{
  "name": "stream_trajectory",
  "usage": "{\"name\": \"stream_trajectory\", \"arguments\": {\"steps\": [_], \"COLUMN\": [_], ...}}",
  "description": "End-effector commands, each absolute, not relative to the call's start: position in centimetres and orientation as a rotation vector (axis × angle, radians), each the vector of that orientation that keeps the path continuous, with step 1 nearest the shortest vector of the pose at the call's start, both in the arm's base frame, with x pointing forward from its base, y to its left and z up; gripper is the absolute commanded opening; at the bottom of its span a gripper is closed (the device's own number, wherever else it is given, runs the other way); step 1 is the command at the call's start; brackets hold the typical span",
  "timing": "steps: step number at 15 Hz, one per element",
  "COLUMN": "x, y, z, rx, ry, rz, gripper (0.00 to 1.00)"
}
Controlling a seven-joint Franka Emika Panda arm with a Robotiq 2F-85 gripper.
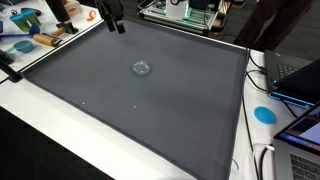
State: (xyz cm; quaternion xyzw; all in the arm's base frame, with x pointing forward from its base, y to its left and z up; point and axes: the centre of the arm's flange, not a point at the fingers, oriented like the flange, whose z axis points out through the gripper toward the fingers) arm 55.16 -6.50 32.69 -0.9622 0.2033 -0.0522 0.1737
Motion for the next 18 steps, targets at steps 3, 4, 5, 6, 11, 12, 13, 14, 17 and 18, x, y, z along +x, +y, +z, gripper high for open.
{"name": "stream_trajectory", "arguments": {"steps": [3,4,5,6,11,12,13,14,17,18], "x": [52.0,51.7,51.5,51.3,50.8,50.7,50.7,50.6,50.5,50.6], "y": [-6.9,-6.8,-6.7,-6.6,-5.7,-5.4,-5.0,-4.7,-3.8,-3.3], "z": [31.5,31.4,31.2,31.1,31.0,31.0,31.0,31.0,31.2,31.3], "rx": [-2.702,-2.717,-2.730,-2.742,-2.790,-2.809,-2.827,-2.847,-2.907,-2.927], "ry": [0.546,0.535,0.521,0.506,0.442,0.423,0.401,0.369,0.289,0.265], "rz": [-0.209,-0.220,-0.224,-0.235,-0.247,-0.240,-0.232,-0.223,-0.207,-0.191], "gripper": [1.00,1.00,1.00,1.00,1.00,1.00,1.00,1.00,1.00,1.00]}}
